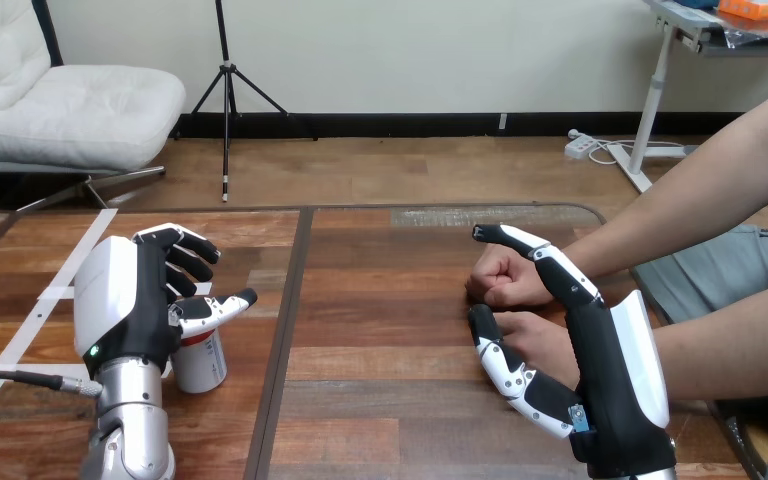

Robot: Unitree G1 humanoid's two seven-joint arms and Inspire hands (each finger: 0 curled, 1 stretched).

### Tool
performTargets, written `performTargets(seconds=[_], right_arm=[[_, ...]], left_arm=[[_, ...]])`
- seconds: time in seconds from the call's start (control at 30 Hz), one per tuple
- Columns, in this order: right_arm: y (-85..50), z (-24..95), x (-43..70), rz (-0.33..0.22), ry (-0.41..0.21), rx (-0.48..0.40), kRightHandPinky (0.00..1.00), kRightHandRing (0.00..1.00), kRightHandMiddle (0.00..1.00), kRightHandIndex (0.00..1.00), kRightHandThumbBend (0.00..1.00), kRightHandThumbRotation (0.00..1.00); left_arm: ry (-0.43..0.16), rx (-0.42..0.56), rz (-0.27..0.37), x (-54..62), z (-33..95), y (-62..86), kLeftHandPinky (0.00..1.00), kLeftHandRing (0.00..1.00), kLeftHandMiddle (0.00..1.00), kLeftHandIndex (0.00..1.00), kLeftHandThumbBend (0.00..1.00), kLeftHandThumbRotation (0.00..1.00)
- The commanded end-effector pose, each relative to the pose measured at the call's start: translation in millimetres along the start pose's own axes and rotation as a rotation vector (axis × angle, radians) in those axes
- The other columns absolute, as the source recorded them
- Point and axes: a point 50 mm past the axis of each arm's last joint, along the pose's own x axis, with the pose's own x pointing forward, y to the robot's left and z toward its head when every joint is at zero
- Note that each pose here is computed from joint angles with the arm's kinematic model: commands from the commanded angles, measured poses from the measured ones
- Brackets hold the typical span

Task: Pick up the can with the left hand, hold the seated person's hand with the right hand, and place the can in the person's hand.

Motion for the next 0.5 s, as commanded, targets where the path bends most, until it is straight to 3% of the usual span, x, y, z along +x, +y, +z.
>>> performTargets(seconds=[0.0,0.17,0.3,0.47], right_arm=[[-5.0,10.9,15.5,-0.035,-0.080,-0.004,0.86,0.84,0.81,0.78,0.31,0.00],[-5.4,11.0,15.4,-0.035,-0.078,-0.004,0.87,0.84,0.82,0.78,0.31,0.00],[-5.7,11.0,15.3,-0.032,-0.077,-0.004,0.87,0.85,0.82,0.78,0.31,0.00],[-5.8,11.0,15.2,-0.031,-0.077,-0.004,0.87,0.85,0.82,0.79,0.31,0.00]], left_arm=[[-0.062,-0.002,0.040,13.2,17.6,11.1,0.40,0.43,0.48,0.49,0.79,0.00],[-0.040,0.035,-0.003,13.9,16.9,10.8,0.41,0.45,0.50,0.52,0.78,0.00],[-0.035,0.150,-0.078,15.1,15.3,11.0,0.43,0.49,0.54,0.57,0.79,0.00],[0.000,0.244,-0.151,16.4,14.7,11.3,0.55,0.63,0.68,0.68,0.82,0.03]])
